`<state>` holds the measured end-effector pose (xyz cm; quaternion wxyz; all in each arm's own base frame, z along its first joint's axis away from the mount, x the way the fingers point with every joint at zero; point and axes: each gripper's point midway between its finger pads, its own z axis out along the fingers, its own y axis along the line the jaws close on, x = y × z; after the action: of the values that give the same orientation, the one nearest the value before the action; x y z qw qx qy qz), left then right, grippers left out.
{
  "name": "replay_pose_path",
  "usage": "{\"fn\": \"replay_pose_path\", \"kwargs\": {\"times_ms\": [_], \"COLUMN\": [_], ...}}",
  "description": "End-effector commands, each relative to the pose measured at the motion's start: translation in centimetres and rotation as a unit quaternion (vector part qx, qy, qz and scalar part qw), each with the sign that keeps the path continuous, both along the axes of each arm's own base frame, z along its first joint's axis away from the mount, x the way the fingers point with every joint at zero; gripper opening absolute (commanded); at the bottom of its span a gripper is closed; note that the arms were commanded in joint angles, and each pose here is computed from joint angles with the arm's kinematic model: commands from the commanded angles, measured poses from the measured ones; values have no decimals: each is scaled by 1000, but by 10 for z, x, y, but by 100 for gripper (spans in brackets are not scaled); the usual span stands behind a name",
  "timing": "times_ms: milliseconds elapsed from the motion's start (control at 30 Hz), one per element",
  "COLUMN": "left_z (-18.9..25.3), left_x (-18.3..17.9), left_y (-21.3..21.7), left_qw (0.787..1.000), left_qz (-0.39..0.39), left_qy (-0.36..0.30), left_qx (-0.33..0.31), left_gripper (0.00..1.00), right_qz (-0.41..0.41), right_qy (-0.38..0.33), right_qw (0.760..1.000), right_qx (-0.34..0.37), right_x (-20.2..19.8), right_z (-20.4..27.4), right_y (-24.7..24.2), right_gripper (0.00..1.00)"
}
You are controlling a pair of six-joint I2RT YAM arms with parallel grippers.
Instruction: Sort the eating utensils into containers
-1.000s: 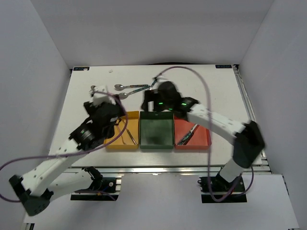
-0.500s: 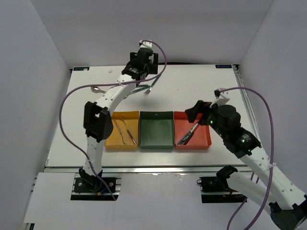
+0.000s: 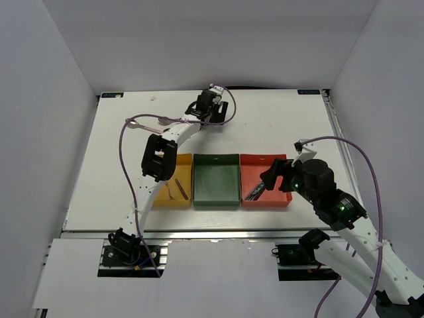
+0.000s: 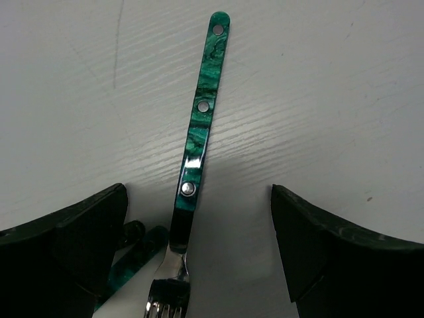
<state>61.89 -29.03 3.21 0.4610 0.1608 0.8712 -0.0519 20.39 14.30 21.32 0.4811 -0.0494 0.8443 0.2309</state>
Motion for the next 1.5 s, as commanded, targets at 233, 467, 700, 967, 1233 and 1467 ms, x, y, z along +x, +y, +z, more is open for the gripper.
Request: {"fn": "replay_pose_path", "kwargs": {"times_ms": [233, 467, 700, 967, 1233, 1467], "left_z": [6, -21, -21, 73, 244, 269], "left_x": [18, 3, -21, -9, -16, -72], "left_y": [-11, -21, -48, -73, -55, 32], "left_qw": [997, 995, 996, 993, 960, 944], "left_qz": [-36, -65, -86, -31, 38, 204], "left_qy": [-13, 25, 2, -80, -185, -166], "left_qx": [-63, -65, 4, -83, -205, -202], "left_gripper": [76, 46, 24, 0, 0, 0], "right_qz": [12, 14, 21, 23, 22, 31], "right_qy": [-13, -17, -25, -20, -24, -37], "right_qw": [1000, 1000, 999, 1000, 999, 999], "right_qx": [-13, -12, -3, -2, 3, 21], "right_x": [-8, -11, -14, -18, -19, -20], "right_z": [0, 4, 8, 3, 5, 17], "right_y": [-6, -8, -7, -8, -8, -3], "right_gripper": [89, 89, 89, 89, 89, 89]}}
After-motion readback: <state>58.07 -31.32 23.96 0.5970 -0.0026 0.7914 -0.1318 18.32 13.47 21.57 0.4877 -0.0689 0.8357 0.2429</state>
